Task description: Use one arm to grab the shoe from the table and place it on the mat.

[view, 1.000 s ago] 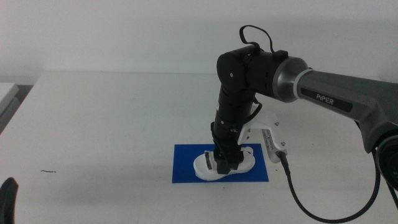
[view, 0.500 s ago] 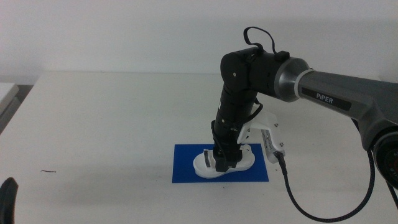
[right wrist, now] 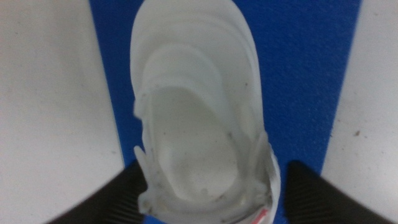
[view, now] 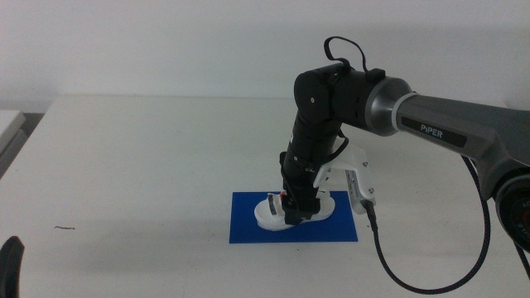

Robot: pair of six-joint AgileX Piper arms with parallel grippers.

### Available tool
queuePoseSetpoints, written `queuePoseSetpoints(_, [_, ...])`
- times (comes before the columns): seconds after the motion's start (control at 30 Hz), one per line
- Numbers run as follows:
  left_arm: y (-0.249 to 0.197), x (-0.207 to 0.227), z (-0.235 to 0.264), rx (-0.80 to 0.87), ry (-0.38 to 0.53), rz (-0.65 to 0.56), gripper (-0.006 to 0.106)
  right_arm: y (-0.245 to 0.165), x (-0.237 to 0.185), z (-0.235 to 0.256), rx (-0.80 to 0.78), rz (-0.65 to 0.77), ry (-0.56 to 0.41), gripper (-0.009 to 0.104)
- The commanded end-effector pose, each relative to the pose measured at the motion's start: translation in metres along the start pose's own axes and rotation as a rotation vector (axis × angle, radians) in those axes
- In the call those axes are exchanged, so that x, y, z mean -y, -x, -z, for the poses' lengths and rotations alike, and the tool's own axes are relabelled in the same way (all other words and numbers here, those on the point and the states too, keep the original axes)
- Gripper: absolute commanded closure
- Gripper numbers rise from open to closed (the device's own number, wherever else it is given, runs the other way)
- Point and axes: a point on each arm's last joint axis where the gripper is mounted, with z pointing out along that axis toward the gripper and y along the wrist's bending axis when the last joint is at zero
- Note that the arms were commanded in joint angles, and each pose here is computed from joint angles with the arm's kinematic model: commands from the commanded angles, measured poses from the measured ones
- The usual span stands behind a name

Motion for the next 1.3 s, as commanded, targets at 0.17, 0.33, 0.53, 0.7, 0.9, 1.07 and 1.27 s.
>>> queuePoseSetpoints(0.17, [0.000,0.000,0.000,0.005,-0.001,0.007,0.007,0.005,0.003,0.030,0.011,-0.015,0.014,0.024])
queuePoseSetpoints(0.33, [0.000,0.000,0.000,0.005,-0.001,0.007,0.007,0.007,0.017,0.098,-0.031,0.102,0.111,0.024])
queuePoseSetpoints(0.53, [0.000,0.000,0.000,0.005,-0.001,0.007,0.007,0.015,0.037,0.169,0.033,0.919,0.292,0.024])
queuePoseSetpoints(0.7, [0.000,0.000,0.000,0.005,-0.001,0.007,0.007,0.019,0.050,0.198,0.037,1.033,0.364,0.025])
queuePoseSetpoints(0.9, [0.000,0.000,0.000,0.005,-0.001,0.007,0.007,0.009,0.053,0.222,-0.164,0.944,0.647,0.025])
queuePoseSetpoints(1.07, [0.000,0.000,0.000,0.005,-0.001,0.007,0.007,0.049,0.079,0.229,-0.015,0.949,0.791,0.025])
queuePoseSetpoints(1.27, [0.000,0.000,0.000,0.005,-0.001,0.007,0.007,0.115,0.128,0.218,0.256,1.183,0.880,0.025])
